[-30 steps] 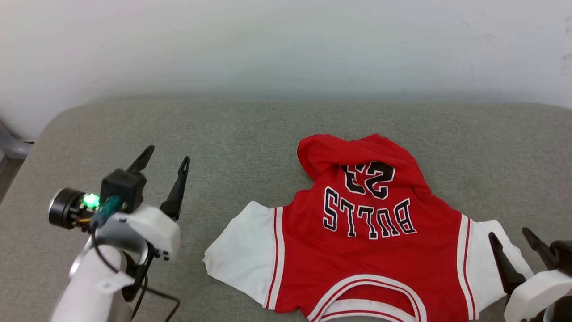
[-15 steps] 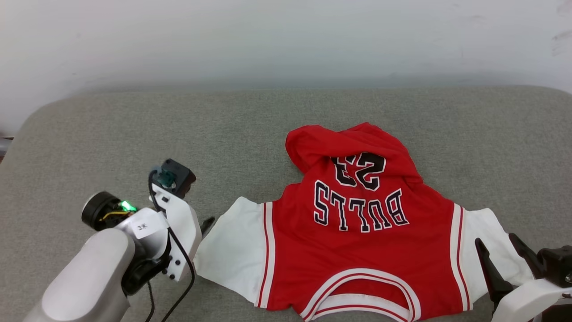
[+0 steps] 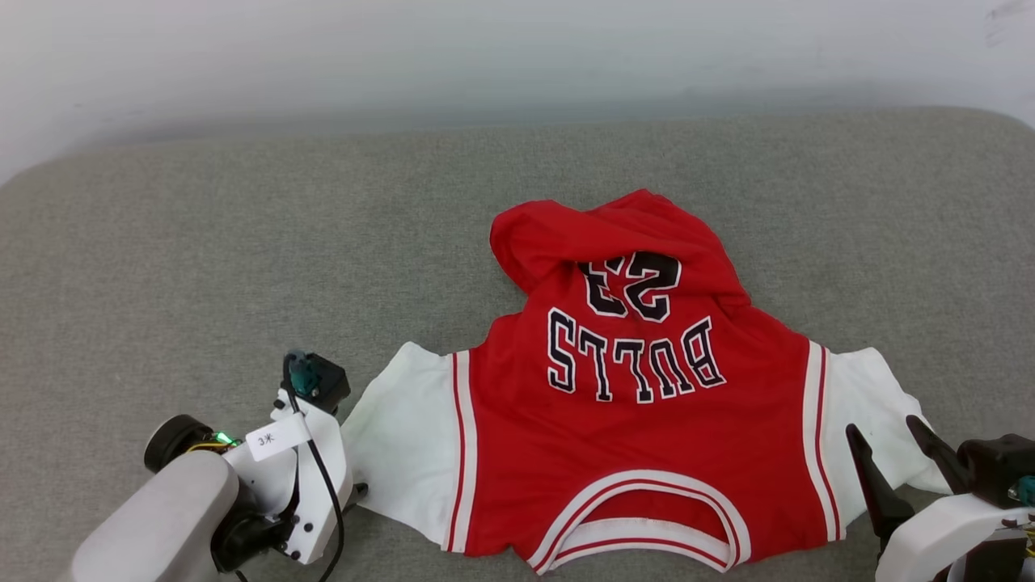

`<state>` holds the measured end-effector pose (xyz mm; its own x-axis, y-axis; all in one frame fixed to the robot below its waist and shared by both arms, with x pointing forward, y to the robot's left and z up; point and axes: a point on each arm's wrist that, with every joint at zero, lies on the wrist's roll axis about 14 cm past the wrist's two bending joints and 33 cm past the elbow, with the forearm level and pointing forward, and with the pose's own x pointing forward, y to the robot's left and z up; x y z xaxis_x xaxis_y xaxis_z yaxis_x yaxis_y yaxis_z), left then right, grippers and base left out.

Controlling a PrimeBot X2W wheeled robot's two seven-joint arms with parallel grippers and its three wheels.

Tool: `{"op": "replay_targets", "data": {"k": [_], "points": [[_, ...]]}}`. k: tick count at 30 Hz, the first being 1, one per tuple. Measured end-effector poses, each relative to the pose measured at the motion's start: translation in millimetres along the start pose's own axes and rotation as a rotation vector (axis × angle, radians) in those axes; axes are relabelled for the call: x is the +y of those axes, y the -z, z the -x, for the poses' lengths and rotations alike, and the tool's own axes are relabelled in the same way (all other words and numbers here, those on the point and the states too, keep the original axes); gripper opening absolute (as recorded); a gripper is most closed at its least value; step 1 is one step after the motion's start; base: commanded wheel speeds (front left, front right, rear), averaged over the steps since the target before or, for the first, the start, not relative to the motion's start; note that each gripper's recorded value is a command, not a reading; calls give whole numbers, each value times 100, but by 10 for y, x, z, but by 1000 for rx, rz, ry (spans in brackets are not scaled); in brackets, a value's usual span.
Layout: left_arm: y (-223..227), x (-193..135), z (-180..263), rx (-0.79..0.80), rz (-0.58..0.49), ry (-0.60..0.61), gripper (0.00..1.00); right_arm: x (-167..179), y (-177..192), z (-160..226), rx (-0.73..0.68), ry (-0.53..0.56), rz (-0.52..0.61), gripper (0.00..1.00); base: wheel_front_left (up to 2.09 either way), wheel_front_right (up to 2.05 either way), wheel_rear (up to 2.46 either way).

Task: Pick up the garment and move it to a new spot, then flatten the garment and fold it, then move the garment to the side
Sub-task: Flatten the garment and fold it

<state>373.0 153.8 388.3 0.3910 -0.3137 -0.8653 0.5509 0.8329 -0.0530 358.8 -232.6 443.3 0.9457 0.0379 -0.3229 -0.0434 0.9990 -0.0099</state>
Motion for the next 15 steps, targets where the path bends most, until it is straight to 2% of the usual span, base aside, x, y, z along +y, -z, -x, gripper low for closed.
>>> {"op": "replay_targets", "data": {"k": [5, 6, 7, 8, 15], "points": [[143, -42, -144, 56, -3, 22, 100, -29, 83, -39, 23, 9, -15, 100, 0, 0, 0], [154, -52, -160, 64, -10, 25, 90, -34, 98, -39, 26, 11, -16, 100, 0, 0, 0], [148, -52, -170, 60, -14, 25, 35, -40, 115, -38, 30, 13, -17, 100, 0, 0, 0], [142, -51, -178, 50, -14, 25, 0, -44, 123, -38, 31, 14, -18, 100, 0, 0, 0], [-64, -2, -87, -85, 15, 4, 0, -132, -33, -2, -10, 18, 17, 100, 0, 0, 0]]}}
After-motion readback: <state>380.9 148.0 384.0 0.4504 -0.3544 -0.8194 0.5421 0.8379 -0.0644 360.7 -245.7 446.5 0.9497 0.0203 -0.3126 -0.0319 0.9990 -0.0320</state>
